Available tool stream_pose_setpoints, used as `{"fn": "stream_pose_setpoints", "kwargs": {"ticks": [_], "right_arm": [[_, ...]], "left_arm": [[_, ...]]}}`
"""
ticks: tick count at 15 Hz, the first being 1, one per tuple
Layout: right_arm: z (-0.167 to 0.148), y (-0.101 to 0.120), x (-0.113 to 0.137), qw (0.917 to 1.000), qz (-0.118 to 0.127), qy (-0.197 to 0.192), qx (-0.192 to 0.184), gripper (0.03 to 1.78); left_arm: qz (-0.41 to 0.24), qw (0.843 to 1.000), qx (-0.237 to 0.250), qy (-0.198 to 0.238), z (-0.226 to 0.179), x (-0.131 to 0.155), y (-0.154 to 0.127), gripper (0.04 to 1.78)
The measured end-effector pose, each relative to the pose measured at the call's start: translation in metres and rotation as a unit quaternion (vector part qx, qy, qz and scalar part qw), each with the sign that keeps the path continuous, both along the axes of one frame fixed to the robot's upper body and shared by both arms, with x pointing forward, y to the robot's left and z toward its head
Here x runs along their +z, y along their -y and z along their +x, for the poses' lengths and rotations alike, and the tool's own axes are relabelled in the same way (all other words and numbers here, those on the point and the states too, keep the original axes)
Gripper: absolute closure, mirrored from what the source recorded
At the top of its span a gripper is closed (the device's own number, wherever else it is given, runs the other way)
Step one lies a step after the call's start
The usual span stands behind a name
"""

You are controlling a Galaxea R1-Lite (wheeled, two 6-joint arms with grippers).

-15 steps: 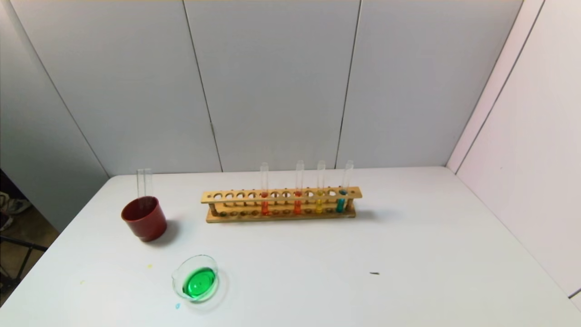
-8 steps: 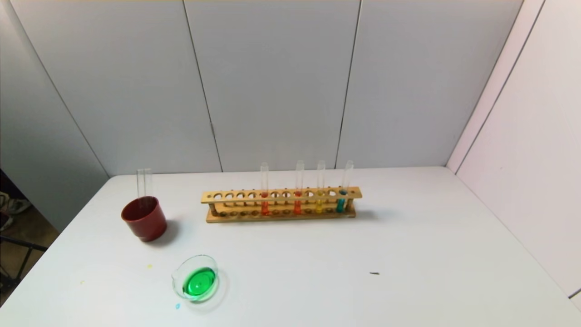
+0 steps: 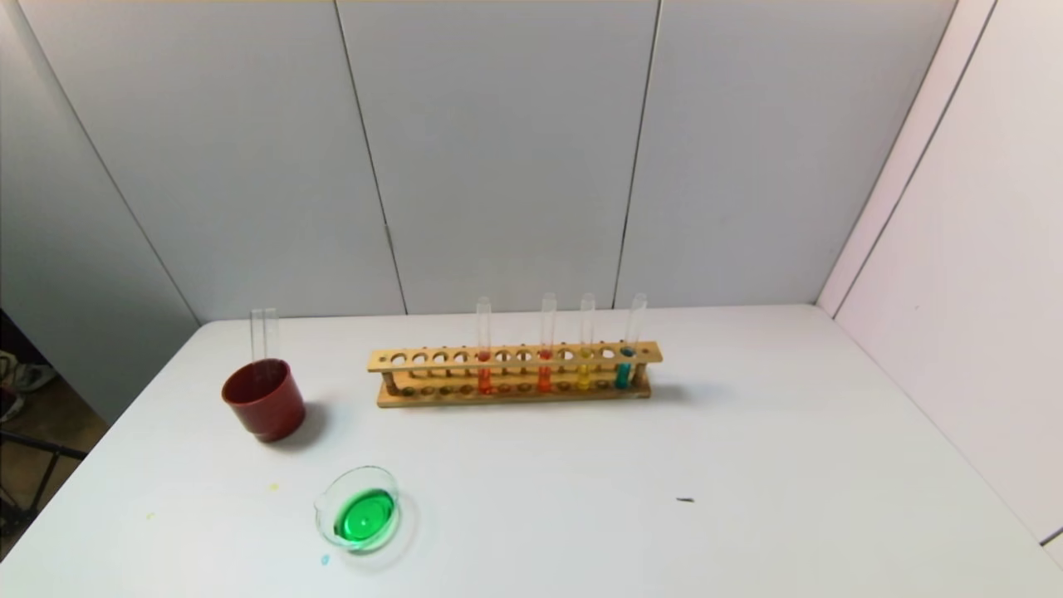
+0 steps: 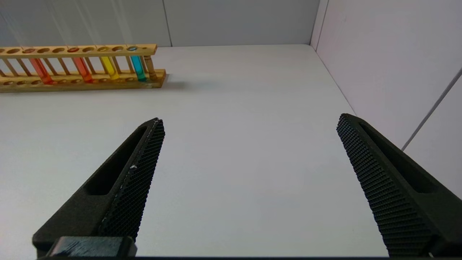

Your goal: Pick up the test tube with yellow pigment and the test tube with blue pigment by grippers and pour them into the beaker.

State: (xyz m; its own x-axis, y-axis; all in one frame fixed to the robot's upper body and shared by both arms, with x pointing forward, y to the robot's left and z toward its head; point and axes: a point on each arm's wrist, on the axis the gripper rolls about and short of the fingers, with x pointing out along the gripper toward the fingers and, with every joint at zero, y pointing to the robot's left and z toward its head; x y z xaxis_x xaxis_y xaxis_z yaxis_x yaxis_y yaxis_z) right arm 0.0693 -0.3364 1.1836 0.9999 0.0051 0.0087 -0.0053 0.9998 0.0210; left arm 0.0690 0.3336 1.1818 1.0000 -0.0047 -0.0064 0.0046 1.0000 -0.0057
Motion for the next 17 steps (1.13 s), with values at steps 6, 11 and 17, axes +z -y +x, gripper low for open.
{"fn": "stream_pose_setpoints", "kwargs": {"ticks": [6,11,17], "right_arm": [[0.0000,0.0000,0.0000,1.0000,0.000,0.000,0.000,0.07],[0.0000,0.0000,-0.0003,1.0000,-0.005,-0.002,0.000,0.07],[0.0000,0.0000,0.0000,1.0000,-0.001,0.000,0.001,0.07]], "left_arm": [[-0.001,1.000,0.000,0.001,0.0000,0.0000,0.0000,0.08],[-0.001,1.000,0.000,0.000,0.0001,0.0000,0.0000,0.08],[-0.001,1.000,0.000,0.000,0.0000,0.0000,0.0000,0.08]]}}
